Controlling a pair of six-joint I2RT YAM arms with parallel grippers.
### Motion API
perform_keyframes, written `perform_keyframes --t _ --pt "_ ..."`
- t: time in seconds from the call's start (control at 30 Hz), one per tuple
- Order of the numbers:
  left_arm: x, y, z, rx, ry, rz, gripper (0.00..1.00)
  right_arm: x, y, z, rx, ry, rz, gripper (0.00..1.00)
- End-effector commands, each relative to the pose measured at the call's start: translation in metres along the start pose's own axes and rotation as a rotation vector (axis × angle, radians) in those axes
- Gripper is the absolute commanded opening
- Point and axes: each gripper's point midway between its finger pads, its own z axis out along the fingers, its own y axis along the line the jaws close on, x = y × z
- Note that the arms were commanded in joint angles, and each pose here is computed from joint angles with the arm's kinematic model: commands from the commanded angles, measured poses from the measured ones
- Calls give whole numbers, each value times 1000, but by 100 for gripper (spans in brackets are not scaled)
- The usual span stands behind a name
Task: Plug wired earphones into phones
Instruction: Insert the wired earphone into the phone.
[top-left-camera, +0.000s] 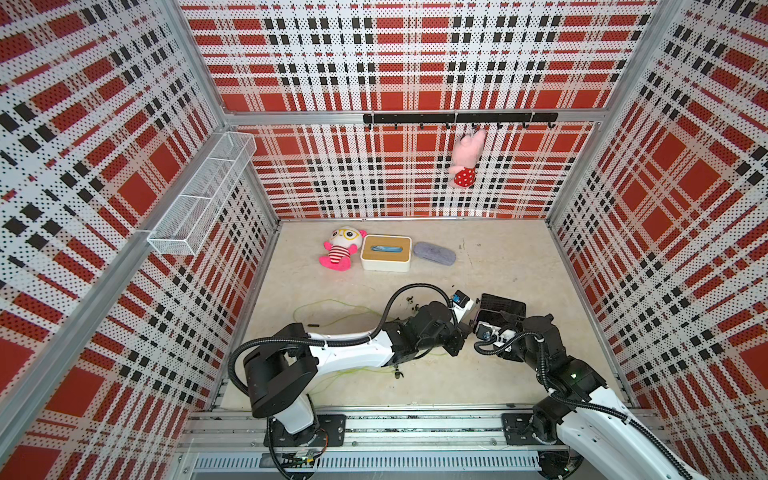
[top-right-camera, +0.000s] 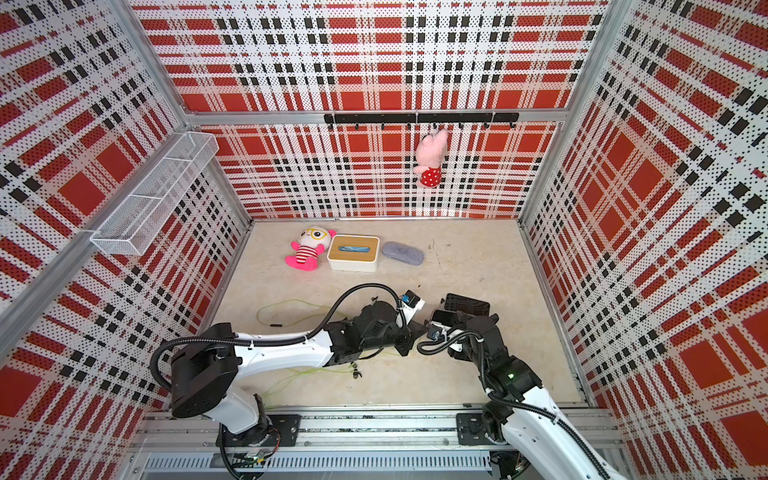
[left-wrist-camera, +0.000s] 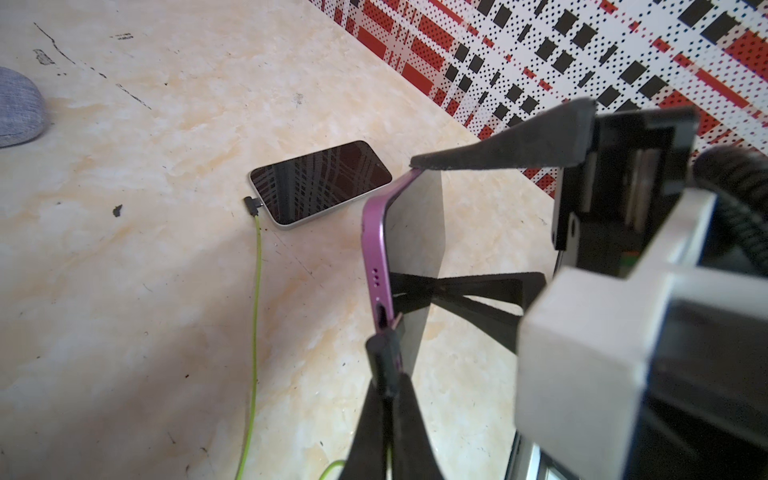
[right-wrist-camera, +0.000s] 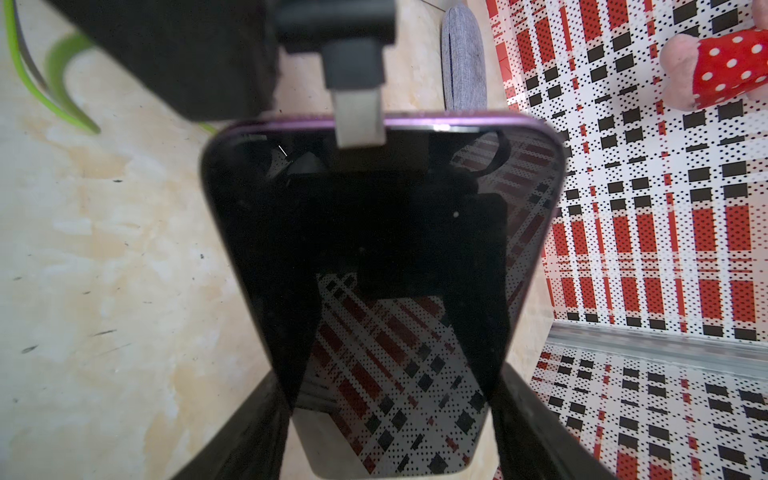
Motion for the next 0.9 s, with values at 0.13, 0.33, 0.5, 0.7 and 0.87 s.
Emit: perform_keyframes --t 0.13,0.33,0.5,0.7,0.87 --pt "-11 4 -6 -2 -43 -4 0 -14 -13 -4 51 -60 6 40" --pt "-5 4 -1 3 -19 -2 0 -15 -14 -5 50 -63 7 40" --pt "-3 -1 1 25 -10 -6 0 -15 -14 -4 50 -64 7 40" --pt "-2 0 2 22 -8 -2 0 -15 -14 -4 48 -63 5 40" --pt "-4 -2 1 28 -11 0 0 -15 -14 -4 50 -60 6 41"
